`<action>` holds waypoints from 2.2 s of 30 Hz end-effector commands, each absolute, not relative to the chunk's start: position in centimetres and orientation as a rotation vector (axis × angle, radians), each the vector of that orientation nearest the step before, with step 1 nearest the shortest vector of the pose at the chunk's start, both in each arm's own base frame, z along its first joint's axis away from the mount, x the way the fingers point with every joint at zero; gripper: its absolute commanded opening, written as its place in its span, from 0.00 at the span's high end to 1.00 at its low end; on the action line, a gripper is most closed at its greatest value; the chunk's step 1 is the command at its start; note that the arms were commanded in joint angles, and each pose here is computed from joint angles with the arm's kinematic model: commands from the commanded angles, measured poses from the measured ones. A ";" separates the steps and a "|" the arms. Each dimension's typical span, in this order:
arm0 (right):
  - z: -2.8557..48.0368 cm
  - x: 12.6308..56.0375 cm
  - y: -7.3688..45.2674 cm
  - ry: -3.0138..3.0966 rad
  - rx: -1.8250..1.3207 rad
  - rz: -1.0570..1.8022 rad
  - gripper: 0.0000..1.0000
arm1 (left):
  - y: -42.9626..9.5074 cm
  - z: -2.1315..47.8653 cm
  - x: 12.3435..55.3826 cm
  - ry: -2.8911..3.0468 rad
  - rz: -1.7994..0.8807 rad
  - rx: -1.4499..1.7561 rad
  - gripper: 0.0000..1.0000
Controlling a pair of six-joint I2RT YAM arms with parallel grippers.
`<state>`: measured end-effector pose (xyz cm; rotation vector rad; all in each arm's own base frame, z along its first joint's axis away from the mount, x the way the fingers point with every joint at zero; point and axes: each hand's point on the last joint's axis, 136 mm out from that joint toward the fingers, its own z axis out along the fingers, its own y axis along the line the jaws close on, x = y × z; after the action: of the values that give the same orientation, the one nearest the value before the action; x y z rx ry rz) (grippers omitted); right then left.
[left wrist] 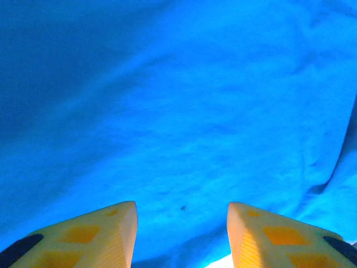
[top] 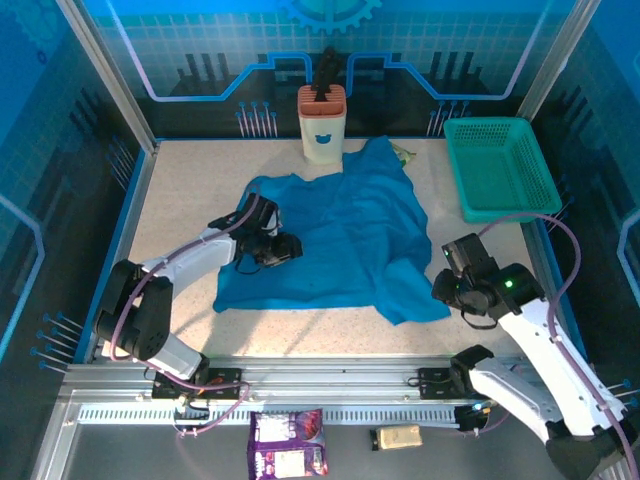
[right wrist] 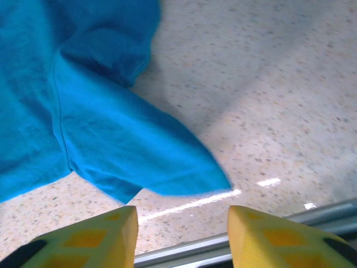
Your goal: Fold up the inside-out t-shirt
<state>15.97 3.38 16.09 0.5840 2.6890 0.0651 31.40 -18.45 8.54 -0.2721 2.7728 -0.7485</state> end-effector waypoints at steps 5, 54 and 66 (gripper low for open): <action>15.6 19.4 4.7 2.700 0.538 0.064 0.45 | -17.1 8.6 30.7 2.825 -0.727 -0.244 0.52; 10.7 29.7 9.5 2.834 0.366 0.657 0.17 | -14.3 6.5 27.8 2.718 -0.942 -0.629 0.47; 1.9 20.3 7.0 2.920 0.929 0.508 0.10 | -12.7 4.3 28.7 2.751 -0.818 -0.701 0.47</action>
<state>21.91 8.46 2.77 0.7137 2.9405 0.6340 28.65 -13.82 4.90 -0.6637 2.7495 -0.8699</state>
